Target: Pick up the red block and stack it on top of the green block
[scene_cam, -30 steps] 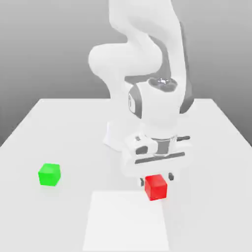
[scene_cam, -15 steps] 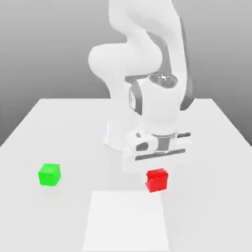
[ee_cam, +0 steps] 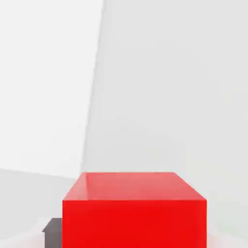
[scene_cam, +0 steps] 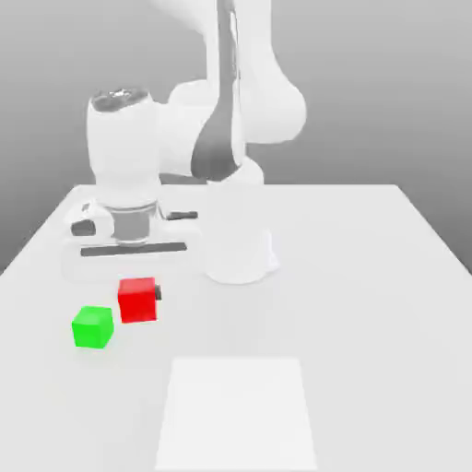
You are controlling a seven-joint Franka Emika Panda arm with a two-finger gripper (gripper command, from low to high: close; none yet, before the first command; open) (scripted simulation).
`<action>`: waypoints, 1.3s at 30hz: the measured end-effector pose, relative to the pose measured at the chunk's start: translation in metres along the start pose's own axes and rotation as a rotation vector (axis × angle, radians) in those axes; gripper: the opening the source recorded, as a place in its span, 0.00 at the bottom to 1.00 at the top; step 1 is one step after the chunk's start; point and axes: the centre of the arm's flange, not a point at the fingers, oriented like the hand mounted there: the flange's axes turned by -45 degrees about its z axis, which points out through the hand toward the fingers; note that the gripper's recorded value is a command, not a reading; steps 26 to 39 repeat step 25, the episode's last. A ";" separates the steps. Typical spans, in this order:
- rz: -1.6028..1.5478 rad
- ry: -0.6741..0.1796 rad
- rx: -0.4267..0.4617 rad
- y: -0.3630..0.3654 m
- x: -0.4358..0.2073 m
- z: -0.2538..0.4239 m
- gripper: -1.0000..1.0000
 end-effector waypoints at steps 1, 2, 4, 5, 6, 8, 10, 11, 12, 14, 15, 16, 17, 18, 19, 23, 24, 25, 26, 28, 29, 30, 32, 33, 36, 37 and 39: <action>0.013 -0.001 0.001 0.016 -0.014 -0.001 0.00; 0.025 -0.002 0.004 0.030 -0.028 -0.002 0.00; 0.032 0.001 0.016 0.038 -0.038 0.002 0.00; 0.032 0.004 0.024 0.039 -0.039 0.005 0.00; 0.032 0.007 0.031 0.039 -0.040 0.008 0.00; 0.031 0.010 0.045 0.038 -0.039 0.014 0.00; 0.029 0.013 0.057 0.037 -0.038 0.020 0.00; 0.029 0.013 0.062 0.036 -0.038 0.023 0.00; 0.029 0.013 0.067 0.035 -0.038 0.026 0.00; 0.028 0.014 0.076 0.034 -0.037 0.032 0.00; 0.028 0.013 0.079 0.034 -0.037 0.035 0.00; 0.028 0.013 0.082 0.033 -0.037 0.038 0.00; 0.028 0.012 0.084 0.033 -0.037 0.041 0.00; 0.028 0.011 0.086 0.032 -0.037 0.043 0.00; 0.029 0.010 0.087 0.032 -0.037 0.046 0.00; 0.027 0.004 0.087 0.031 -0.038 0.055 0.00; 0.028 0.003 0.086 0.031 -0.038 0.056 0.00; 0.028 0.002 0.084 0.031 -0.038 0.058 0.00; 0.028 0.002 0.084 0.031 -0.038 0.058 0.00; 0.028 0.002 0.084 0.031 -0.038 0.058 0.00; 0.028 0.002 0.084 0.031 -0.038 0.058 0.00; 0.028 0.002 0.084 0.031 -0.038 0.058 0.00; 0.028 0.002 0.084 0.031 -0.038 0.058 0.00; 0.028 0.002 0.084 0.031 -0.038 0.058 0.00; 0.028 0.002 0.084 0.031 -0.038 0.058 0.00; 0.028 0.002 0.084 0.031 -0.038 0.058 0.00; 0.028 0.002 0.084 0.031 -0.038 0.058 0.00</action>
